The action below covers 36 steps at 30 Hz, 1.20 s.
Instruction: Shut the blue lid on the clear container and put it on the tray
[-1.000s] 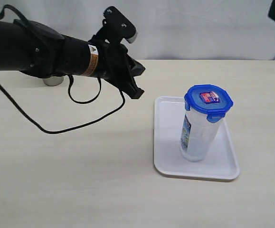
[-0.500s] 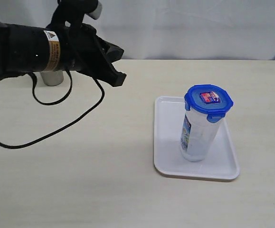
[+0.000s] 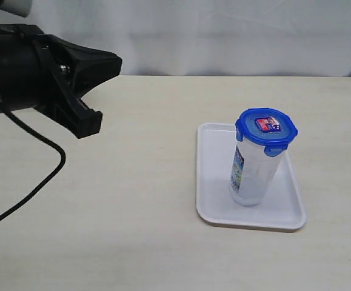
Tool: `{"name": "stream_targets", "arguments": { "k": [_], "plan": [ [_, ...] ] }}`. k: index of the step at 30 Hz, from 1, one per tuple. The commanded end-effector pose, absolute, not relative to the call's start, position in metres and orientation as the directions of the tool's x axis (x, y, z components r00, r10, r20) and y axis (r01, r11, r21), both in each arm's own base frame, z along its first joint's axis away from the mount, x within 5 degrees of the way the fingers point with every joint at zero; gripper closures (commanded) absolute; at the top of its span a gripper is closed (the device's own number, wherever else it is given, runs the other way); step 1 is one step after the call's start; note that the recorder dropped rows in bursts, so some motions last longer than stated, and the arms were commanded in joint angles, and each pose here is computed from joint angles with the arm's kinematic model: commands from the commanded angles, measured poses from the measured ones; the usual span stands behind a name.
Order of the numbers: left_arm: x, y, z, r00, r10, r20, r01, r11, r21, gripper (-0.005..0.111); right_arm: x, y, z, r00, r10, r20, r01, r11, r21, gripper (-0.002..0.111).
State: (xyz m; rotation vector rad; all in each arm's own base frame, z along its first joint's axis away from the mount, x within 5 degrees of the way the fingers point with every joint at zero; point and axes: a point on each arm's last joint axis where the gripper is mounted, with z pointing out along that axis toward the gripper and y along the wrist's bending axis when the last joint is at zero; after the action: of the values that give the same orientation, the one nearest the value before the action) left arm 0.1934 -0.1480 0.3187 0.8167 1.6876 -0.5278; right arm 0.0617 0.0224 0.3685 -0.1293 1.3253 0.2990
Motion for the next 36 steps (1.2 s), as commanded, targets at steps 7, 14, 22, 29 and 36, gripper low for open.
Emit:
{"name": "stream_targets", "arguments": {
  "k": [7,14,22,29,36],
  "plan": [
    [0.178,-0.142,0.335,-0.07,0.201,-0.977,0.771,0.633,0.075,0.107,0.062,0.022,0.367,0.209,0.148,-0.967,-0.289,0.954,0.084,0.104],
    [0.176,-0.144,0.335,-0.072,0.188,-0.979,0.787,0.614,0.06,0.107,0.062,0.022,0.367,0.209,0.148,-0.967,-0.289,0.954,0.084,0.104],
    [0.175,-0.146,0.344,-0.192,-0.035,-0.981,0.77,0.615,-0.172,0.107,0.062,0.022,0.367,0.21,0.149,-0.966,-0.286,0.955,0.085,0.104],
    [0.172,-0.134,0.342,-0.137,-0.074,-0.988,0.647,0.748,-0.146,0.107,0.062,0.022,0.367,0.21,0.149,-0.966,-0.286,0.955,0.085,0.104],
    [0.16,-0.118,0.328,-0.07,0.001,-0.998,0.582,0.812,-0.04,0.107,0.062,0.022,0.367,0.21,0.149,-0.966,-0.286,0.955,0.085,0.104]
  ]
}}
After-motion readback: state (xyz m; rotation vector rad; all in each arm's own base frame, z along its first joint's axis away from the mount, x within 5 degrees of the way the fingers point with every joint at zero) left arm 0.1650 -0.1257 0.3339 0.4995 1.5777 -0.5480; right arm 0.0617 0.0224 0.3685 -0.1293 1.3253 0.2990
